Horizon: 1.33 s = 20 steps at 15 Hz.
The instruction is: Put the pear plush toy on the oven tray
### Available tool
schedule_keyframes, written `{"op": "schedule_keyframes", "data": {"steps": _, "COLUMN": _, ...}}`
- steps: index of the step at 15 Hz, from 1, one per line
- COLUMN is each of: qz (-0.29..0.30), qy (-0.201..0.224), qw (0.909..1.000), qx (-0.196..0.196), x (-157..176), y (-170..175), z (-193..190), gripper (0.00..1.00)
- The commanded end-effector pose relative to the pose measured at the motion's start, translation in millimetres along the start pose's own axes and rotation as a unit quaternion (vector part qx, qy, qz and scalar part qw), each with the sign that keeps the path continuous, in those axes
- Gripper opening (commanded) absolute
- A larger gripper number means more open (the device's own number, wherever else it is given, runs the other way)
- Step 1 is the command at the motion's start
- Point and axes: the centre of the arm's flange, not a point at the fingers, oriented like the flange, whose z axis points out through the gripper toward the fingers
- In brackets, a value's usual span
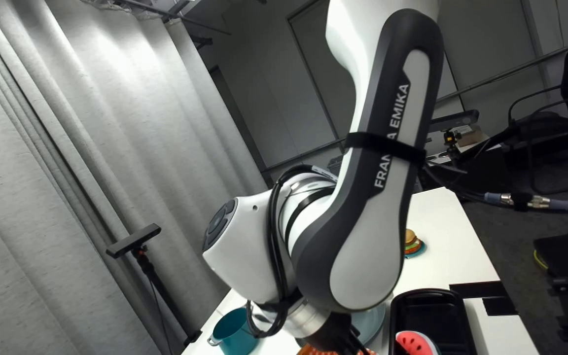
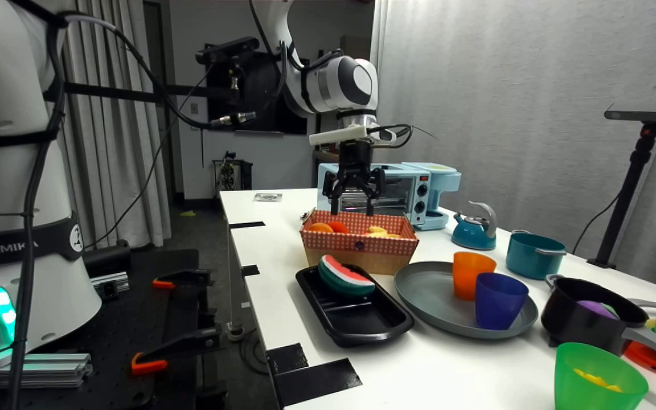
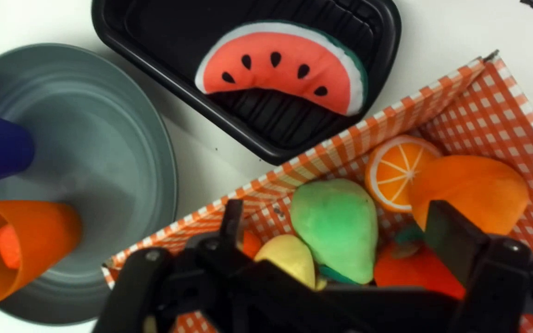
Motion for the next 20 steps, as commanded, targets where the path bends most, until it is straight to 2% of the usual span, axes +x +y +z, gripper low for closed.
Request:
{"op": "schedule_keyframes", "data": {"steps": 1, "qz": -0.012, "qy": 0.018, "qw": 0.9995, "qx": 0.022, "x": 19.8, "y": 1.8, "z": 2.8, "gripper": 1.00}}
{"op": "schedule_keyframes", "data": {"steps": 9, "qz": 0.017, "qy": 0.054, "qw": 0.9973, "qx": 0.046, "x": 26.1, "y": 16.1, "z": 19.1, "gripper": 1.00}}
{"op": "schedule_keyframes", "data": {"steps": 20, "qz": 0.047, "qy": 0.043, "qw": 0.9954, "qx": 0.073, "x": 19.1, "y": 21.5, "z": 51.6, "gripper": 1.00}}
